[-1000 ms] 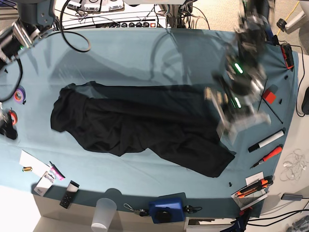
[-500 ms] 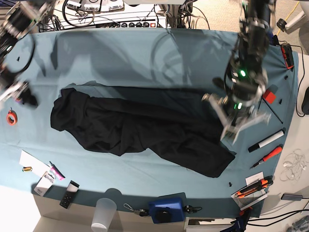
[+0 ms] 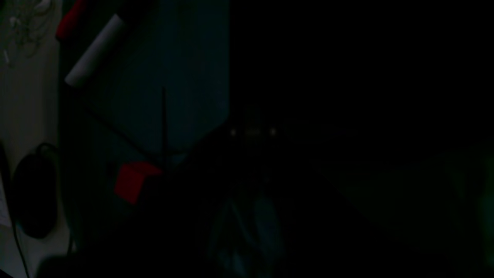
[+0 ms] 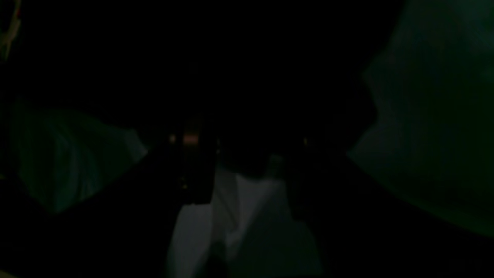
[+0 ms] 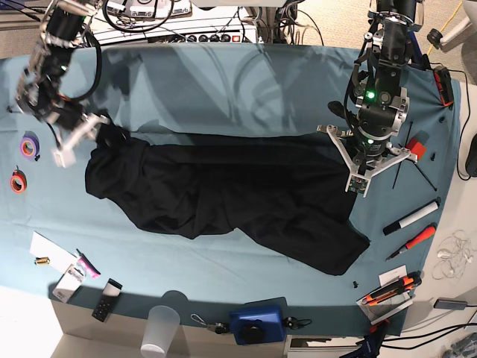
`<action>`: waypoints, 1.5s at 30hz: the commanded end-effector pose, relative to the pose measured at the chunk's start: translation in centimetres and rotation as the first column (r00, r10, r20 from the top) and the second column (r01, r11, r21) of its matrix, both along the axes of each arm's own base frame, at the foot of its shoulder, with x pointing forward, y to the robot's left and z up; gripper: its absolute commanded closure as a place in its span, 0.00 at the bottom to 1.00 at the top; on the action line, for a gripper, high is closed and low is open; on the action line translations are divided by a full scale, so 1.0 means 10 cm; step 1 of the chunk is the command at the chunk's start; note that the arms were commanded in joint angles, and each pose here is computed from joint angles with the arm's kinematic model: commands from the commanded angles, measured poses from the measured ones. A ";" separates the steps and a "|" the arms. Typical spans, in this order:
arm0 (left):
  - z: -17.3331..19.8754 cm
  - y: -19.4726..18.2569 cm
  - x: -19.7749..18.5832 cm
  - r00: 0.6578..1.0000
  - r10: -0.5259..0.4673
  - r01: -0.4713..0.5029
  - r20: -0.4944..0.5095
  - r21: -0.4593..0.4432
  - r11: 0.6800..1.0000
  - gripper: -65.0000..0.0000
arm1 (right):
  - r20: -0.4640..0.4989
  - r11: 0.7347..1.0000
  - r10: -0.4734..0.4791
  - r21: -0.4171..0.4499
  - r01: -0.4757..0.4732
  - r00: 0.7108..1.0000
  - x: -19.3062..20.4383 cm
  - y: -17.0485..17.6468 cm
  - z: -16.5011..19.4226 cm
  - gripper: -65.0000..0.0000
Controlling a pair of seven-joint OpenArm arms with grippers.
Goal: Layout the t-shirt on the table in an organized manner, then fold the t-shirt properly
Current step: 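Grasp the shirt's edge with both grippers and lift it off the table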
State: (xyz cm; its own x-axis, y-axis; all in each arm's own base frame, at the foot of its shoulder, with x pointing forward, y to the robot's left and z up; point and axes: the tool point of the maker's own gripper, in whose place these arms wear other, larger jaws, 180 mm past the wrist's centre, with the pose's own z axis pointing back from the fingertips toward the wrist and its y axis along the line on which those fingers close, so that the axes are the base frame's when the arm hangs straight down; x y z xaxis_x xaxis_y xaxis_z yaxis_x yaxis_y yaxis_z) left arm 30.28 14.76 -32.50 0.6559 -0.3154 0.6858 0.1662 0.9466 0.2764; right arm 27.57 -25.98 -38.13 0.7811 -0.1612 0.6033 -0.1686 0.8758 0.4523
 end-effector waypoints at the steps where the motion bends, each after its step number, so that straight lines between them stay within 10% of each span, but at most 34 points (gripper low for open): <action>1: 0.12 0.02 0.07 0.999 -0.001 0.001 0.048 0.006 1.000 1.00 | 0.021 0.999 0.013 -0.030 -0.013 1.000 0.07 -0.04 0.08 0.57; 5: 0.13 0.01 0.08 0.998 -0.004 0.003 0.056 0.004 1.000 1.00 | 0.050 0.999 0.028 -0.024 -0.026 0.998 0.19 0.04 0.14 0.58; 10: 0.14 0.01 0.09 0.998 -0.005 0.005 0.062 0.003 1.000 1.00 | 0.084 0.999 0.034 -0.026 -0.032 0.996 0.34 0.06 0.25 1.00; 17: 0.14 0.01 0.08 0.998 -0.005 0.005 0.061 0.003 1.000 1.00 | 0.240 0.997 0.040 -0.076 -0.022 0.970 0.51 0.01 0.78 1.00; 30: 0.18 0.12 0.10 0.997 0.012 -0.018 0.080 0.077 0.997 1.00 | 0.560 0.951 -0.056 -0.223 0.216 0.827 0.44 -0.56 1.96 1.00; 38: 0.22 0.01 0.11 0.995 -0.059 0.053 0.080 0.075 0.996 1.00 | 0.322 0.948 0.079 -0.317 0.029 0.943 0.23 -0.34 1.43 1.00; 45: 0.32 0.08 0.08 0.997 -0.015 0.009 0.082 0.082 0.997 1.00 | 0.362 0.966 0.137 -0.255 -0.043 0.922 0.22 -0.19 1.59 1.00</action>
